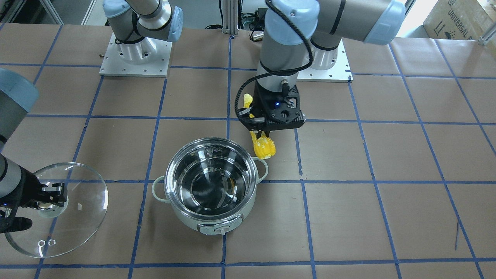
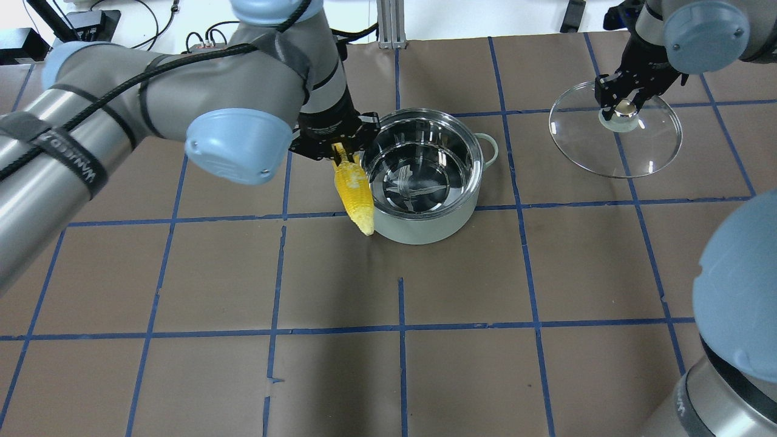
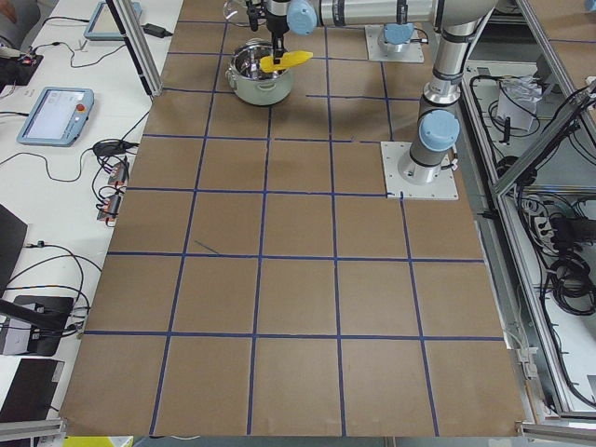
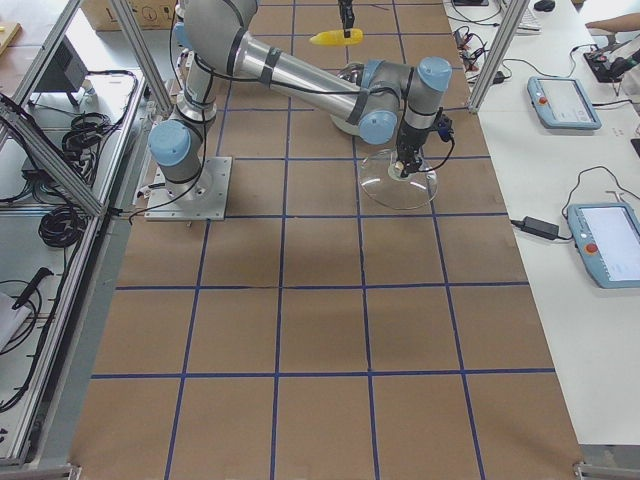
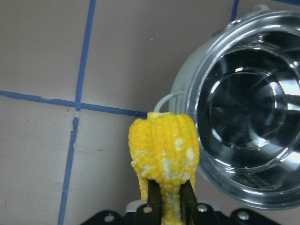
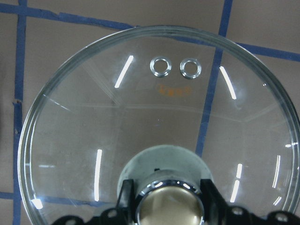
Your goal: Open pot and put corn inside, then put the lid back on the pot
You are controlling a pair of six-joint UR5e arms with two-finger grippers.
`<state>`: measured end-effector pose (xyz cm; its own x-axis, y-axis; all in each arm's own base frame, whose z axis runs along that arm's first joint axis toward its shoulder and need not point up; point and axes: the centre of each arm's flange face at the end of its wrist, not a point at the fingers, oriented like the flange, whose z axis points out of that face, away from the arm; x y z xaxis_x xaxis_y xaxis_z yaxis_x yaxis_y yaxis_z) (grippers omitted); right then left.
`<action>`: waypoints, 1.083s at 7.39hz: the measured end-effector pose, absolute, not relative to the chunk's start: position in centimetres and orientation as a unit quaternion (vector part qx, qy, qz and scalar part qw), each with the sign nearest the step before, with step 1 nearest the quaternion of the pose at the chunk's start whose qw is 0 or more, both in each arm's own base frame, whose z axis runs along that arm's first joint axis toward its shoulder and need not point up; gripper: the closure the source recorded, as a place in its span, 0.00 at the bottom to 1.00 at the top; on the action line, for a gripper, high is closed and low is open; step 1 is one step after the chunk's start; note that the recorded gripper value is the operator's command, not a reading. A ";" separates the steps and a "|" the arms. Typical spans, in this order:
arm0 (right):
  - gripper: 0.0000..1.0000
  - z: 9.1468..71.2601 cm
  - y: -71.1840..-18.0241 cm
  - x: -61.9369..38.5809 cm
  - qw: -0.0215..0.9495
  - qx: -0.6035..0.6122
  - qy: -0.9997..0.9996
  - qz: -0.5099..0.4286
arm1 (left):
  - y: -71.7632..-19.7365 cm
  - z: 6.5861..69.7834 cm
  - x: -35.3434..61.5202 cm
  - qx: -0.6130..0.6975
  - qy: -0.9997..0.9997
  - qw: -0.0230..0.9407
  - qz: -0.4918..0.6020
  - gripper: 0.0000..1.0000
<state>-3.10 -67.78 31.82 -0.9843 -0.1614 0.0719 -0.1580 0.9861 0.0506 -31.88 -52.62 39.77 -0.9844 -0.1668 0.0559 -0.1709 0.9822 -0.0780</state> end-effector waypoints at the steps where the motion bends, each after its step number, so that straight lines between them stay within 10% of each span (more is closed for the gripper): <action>1: 0.99 31.8 -67.8 -3.1 0.038 0.080 -0.996 -0.022 | -54.1 39.1 -34.5 0.087 -0.995 0.023 0.044 0.87; 4: 0.99 31.8 -67.8 -3.1 0.038 0.078 -0.996 -0.022 | -60.0 37.3 -38.7 0.103 -0.993 0.022 0.059 0.87; 5: 0.99 31.8 -67.8 -3.1 0.038 0.078 -0.996 -0.022 | -61.5 36.6 -39.3 0.105 -0.992 0.022 0.061 0.68; 6: 0.99 31.8 -67.8 -3.1 0.038 0.078 -0.996 -0.022 | -62.5 35.9 -39.7 0.105 -0.992 0.022 0.061 0.01; 8: 0.99 31.8 -67.8 -3.1 0.037 0.078 -0.996 -0.022 | -63.1 35.0 -39.9 0.105 -0.992 0.022 0.059 0.00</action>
